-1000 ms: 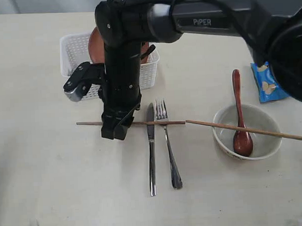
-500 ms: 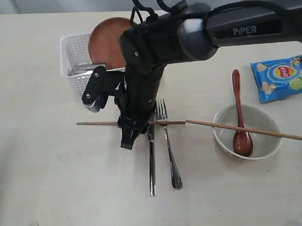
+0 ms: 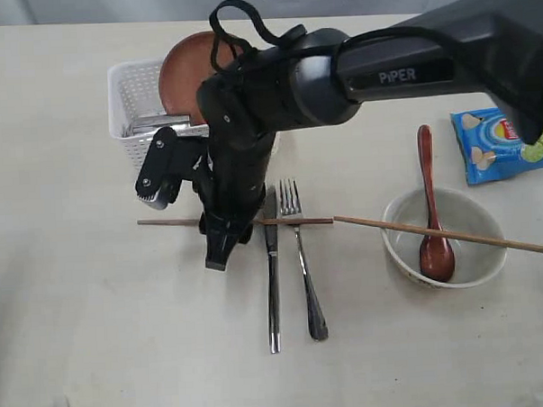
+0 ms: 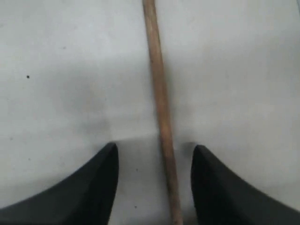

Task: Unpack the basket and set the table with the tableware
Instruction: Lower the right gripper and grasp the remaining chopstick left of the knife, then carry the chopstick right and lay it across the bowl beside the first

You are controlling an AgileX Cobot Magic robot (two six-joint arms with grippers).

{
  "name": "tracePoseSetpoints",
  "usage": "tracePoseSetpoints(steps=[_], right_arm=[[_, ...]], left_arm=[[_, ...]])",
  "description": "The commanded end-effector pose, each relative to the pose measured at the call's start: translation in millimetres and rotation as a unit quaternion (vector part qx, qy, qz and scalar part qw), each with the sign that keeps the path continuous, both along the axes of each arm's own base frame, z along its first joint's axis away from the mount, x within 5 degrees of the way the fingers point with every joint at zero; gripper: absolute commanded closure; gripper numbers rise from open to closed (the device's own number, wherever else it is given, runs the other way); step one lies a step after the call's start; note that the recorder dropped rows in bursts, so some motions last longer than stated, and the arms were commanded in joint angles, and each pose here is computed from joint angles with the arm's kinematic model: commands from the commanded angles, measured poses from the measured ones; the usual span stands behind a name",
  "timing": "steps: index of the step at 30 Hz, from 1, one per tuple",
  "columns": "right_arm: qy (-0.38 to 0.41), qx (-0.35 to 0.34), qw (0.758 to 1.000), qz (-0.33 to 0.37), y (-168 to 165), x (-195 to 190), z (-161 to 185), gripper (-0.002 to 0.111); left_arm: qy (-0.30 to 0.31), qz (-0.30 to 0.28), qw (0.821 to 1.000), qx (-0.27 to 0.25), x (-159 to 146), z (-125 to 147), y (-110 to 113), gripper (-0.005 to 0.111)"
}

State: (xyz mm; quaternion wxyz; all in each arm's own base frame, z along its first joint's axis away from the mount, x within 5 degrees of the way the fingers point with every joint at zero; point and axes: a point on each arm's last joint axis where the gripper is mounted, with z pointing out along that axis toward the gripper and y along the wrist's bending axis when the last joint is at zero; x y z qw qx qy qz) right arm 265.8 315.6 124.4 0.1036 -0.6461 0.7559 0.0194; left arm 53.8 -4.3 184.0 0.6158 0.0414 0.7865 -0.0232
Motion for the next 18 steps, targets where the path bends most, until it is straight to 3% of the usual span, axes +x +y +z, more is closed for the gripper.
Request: tracePoseSetpoints(steps=[1,3,9,18], right_arm=[[0.025,-0.047,0.999,0.011,-3.7,-1.8,-11.2,0.091],[0.029,-0.061,0.997,0.03,-5.2,-3.3,-13.3,0.108],[0.02,-0.059,0.996,0.064,0.6,-10.7,-5.4,0.109],[-0.021,-0.027,0.996,0.077,8.6,-9.9,37.9,0.109]], left_arm=[[-0.006,-0.004,1.0,-0.001,0.0,0.4,-0.5,0.107],[-0.006,-0.004,1.0,-0.001,0.0,0.4,-0.5,0.107],[-0.006,-0.004,1.0,-0.001,0.0,0.4,-0.5,0.107],[-0.006,-0.004,1.0,-0.001,0.0,0.4,-0.5,0.107]])
